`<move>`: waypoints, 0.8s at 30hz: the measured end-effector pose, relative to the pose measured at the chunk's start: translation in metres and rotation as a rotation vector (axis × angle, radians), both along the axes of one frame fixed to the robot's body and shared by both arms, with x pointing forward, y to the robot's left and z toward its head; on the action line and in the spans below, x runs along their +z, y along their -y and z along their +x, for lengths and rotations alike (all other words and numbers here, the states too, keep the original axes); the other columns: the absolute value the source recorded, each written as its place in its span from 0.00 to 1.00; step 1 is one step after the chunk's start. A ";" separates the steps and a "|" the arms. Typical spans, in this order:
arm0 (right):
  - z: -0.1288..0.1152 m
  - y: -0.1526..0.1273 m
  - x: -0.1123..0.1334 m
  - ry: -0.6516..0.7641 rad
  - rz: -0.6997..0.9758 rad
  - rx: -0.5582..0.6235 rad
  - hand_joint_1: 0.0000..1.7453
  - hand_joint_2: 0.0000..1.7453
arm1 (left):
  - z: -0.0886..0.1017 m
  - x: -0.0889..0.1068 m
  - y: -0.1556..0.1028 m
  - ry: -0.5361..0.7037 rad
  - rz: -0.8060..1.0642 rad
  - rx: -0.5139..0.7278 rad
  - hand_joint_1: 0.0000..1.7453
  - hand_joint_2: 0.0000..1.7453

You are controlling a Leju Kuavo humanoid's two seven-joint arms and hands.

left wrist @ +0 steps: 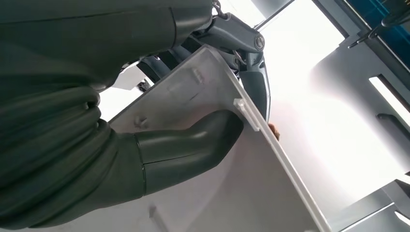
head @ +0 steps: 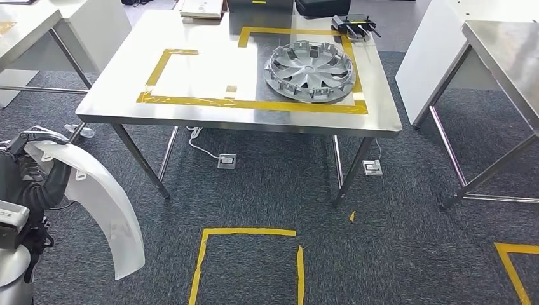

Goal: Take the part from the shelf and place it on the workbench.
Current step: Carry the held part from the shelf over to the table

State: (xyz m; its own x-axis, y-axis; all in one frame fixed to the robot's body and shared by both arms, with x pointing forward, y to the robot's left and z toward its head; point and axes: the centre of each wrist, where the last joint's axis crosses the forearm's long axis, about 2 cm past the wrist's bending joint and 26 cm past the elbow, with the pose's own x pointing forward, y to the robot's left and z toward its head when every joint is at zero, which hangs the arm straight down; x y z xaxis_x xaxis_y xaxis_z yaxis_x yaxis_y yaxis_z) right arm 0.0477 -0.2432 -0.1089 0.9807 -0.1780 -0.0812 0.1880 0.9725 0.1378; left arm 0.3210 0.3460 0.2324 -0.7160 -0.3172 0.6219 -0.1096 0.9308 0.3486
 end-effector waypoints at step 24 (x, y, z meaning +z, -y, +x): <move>-0.003 -0.001 0.000 -0.005 0.001 0.013 0.00 0.00 | -0.008 -0.007 0.001 -0.011 0.018 0.004 1.00 1.00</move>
State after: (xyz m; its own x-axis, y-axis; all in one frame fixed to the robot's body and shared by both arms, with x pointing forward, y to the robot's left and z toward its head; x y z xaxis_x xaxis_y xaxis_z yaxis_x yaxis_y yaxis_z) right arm 0.0444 -0.2425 -0.1093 0.9825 -0.1650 -0.0861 0.1758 0.9747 0.1382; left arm 0.3128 0.3446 0.2258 -0.7079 -0.3313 0.6239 -0.1089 0.9238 0.3670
